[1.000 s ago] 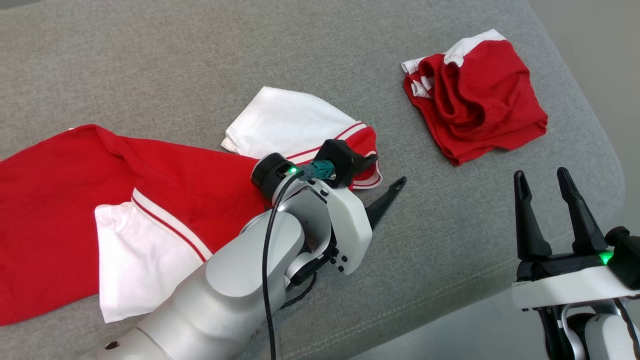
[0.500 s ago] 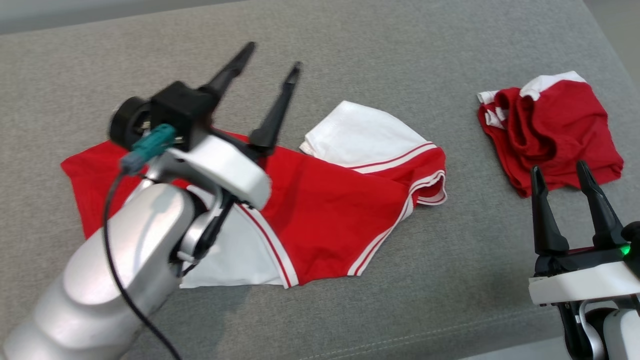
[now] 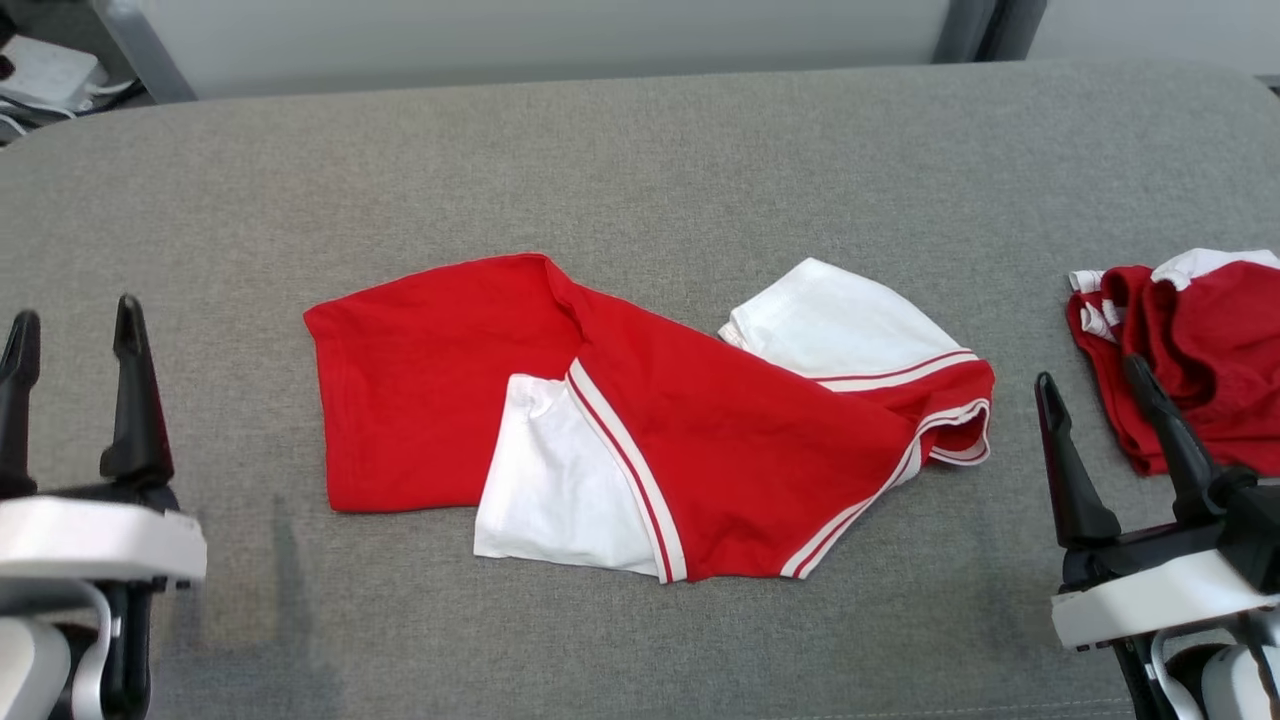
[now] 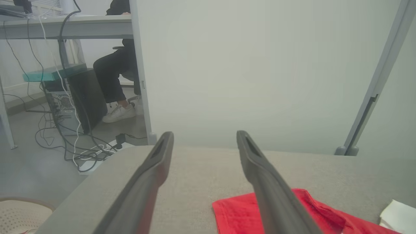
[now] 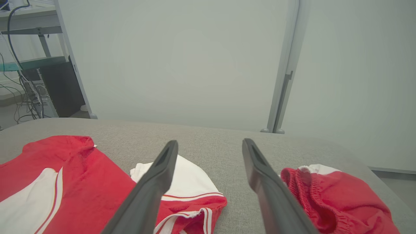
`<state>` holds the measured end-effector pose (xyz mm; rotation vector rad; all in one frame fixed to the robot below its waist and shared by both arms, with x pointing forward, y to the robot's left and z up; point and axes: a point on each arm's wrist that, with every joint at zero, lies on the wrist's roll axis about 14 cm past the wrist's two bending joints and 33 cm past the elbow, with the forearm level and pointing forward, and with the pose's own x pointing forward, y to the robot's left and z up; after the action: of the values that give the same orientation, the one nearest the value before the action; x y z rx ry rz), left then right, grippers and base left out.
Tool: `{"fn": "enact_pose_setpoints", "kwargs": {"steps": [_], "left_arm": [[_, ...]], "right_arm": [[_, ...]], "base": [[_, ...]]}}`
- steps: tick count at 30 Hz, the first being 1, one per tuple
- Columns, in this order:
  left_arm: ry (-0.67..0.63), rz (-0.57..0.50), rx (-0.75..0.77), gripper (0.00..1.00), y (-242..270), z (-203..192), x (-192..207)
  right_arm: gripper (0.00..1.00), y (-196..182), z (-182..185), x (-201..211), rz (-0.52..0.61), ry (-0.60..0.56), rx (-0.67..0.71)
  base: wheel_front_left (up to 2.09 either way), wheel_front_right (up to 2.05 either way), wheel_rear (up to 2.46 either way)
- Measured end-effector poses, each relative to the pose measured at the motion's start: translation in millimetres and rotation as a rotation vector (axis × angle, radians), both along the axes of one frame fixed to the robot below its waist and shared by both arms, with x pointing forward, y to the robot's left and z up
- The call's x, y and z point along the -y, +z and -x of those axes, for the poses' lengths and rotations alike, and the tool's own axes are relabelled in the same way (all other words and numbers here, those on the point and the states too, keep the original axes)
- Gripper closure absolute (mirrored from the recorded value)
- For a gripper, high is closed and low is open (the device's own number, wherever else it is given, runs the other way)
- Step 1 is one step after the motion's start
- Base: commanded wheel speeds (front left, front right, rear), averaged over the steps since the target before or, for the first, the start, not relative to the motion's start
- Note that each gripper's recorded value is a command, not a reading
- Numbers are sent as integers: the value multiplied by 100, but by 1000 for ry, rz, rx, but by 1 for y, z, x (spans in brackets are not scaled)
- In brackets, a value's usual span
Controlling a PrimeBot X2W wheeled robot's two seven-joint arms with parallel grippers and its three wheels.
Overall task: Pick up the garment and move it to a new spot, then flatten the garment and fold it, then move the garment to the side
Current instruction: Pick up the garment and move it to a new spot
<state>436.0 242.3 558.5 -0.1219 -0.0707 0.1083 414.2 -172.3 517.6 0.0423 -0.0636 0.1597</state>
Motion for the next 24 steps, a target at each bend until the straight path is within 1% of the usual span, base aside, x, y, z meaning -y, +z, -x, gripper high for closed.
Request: {"fn": "enact_pose_setpoints", "kwargs": {"steps": [5, 9, 12, 19, 24], "left_arm": [[65, -1, -54, 0, -18, 42, -21], [94, 22, -73, 0, -25, 65, -24], [113, 13, -89, 0, -30, 79, -30], [119, 15, -87, 0, -30, 92, -31], [112, 19, -72, 0, -26, 91, -28]], "right_arm": [[0, 1, 10, -12, -5, 34, -2], [0, -1, 18, -23, -19, 53, -11], [0, -3, 25, -27, -28, 56, -20], [0, -4, 42, -29, -46, 45, -29], [0, -4, 49, -30, -43, 42, -36]], "base": [[0, 0, 0], [0, 0, 0], [0, 0, 0], [0, 0, 0], [0, 0, 0]]}}
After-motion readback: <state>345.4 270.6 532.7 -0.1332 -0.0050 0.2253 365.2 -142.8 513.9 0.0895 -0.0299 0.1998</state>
